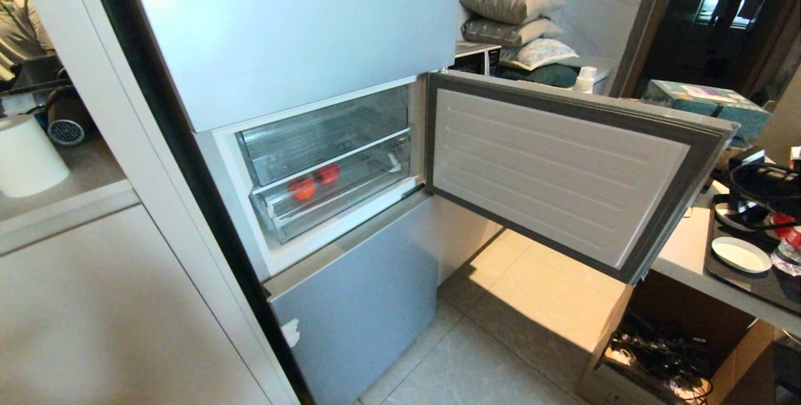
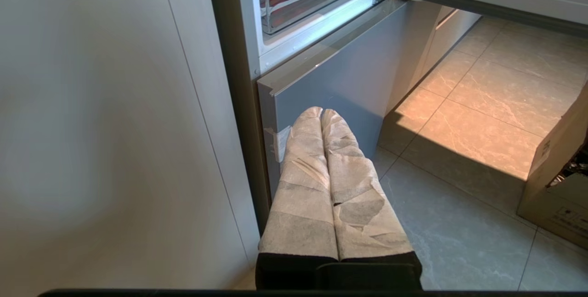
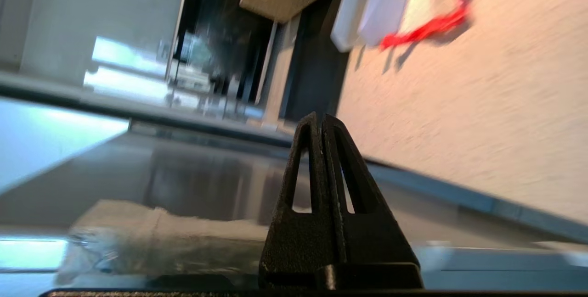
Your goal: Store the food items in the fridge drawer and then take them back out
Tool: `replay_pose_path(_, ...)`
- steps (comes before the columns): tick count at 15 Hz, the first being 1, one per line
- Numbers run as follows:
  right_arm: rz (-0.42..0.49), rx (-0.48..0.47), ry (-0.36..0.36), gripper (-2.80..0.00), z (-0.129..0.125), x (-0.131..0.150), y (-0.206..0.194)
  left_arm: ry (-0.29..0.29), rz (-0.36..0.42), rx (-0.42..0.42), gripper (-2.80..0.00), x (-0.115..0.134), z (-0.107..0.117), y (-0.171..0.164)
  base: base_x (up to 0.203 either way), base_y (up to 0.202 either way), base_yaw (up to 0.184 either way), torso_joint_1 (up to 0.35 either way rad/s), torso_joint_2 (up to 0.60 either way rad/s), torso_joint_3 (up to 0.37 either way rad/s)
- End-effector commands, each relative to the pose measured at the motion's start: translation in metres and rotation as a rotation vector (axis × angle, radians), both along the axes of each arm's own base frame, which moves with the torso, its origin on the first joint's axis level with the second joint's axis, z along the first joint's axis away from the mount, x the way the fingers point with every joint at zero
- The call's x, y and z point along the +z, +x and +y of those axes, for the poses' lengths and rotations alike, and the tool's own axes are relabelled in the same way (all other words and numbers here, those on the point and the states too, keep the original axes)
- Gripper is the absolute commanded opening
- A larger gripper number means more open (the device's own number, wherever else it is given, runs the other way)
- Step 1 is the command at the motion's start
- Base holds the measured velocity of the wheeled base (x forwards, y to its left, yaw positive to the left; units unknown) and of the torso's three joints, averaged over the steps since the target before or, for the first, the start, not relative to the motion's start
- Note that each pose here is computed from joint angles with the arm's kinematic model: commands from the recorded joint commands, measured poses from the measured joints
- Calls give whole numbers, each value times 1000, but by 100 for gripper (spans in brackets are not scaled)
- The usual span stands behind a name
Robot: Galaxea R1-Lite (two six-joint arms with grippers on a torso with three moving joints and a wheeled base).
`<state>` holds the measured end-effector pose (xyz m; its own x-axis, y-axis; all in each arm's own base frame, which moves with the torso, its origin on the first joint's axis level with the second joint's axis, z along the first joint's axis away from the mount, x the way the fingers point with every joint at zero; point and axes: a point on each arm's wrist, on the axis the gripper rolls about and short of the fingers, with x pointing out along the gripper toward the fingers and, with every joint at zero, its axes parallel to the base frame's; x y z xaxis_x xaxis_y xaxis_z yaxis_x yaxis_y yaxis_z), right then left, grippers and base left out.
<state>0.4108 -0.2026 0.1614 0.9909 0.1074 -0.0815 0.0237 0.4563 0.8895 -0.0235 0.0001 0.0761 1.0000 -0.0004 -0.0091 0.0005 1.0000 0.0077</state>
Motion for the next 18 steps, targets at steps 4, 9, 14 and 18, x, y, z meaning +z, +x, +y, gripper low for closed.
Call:
replay_pose_path(4,26,99,-8,-280,54,15,-21,0,0,0,-280,0,0,0,0,0,0,0,0,0)
replay_pose_path(9,48,411,-106,-280,184,31,-99,0,0,0,-280,0,0,0,0,0,0,0,0,0)
replay_pose_path(14,-72,896,-153,-280,317,56,-211,0,0,0,-280,0,0,0,0,0,0,0,0,0)
replay_pose_path(18,-79,923,-292,-280,348,55,-248,0,0,0,-280,0,0,0,0,0,0,0,0,0)
